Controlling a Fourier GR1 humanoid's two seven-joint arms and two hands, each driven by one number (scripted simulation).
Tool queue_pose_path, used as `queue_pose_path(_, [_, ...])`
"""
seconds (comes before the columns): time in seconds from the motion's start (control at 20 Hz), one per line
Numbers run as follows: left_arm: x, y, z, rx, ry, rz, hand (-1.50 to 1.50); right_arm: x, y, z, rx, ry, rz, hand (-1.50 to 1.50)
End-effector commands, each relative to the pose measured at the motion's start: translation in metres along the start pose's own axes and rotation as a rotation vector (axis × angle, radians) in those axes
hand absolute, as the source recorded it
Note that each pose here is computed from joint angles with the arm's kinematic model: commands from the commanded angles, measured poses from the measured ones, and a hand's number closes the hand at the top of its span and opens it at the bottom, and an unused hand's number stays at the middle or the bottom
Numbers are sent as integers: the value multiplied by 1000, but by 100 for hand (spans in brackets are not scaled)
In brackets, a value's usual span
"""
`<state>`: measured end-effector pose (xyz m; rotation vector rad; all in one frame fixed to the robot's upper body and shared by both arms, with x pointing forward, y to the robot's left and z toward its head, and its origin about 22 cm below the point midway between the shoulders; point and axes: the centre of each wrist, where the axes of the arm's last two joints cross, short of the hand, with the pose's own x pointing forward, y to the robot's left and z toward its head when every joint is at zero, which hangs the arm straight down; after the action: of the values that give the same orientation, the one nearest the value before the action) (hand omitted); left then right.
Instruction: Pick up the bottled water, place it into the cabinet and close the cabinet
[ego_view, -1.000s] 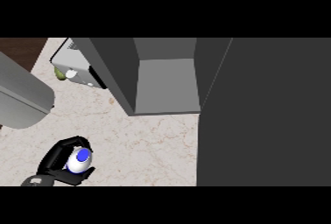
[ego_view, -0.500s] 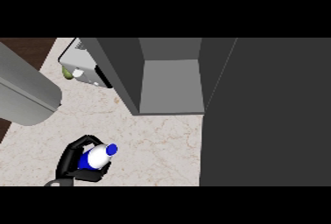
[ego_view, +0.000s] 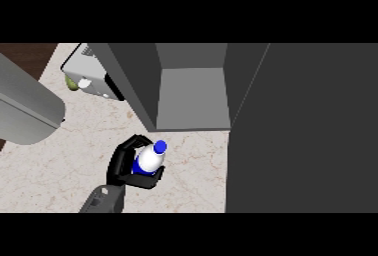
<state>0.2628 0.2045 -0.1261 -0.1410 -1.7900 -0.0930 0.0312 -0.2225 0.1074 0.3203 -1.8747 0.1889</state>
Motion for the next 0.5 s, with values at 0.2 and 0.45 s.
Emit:
queue_pose_path(0.2, [46, -76, -52, -3, 37, 14, 150, 27, 1, -6, -14, -44, 6, -150])
queue_pose_path(0.45, [82, -98, -108, 28, 47, 17, 150, 35, -9, -7, -10, -59, 4, -150])
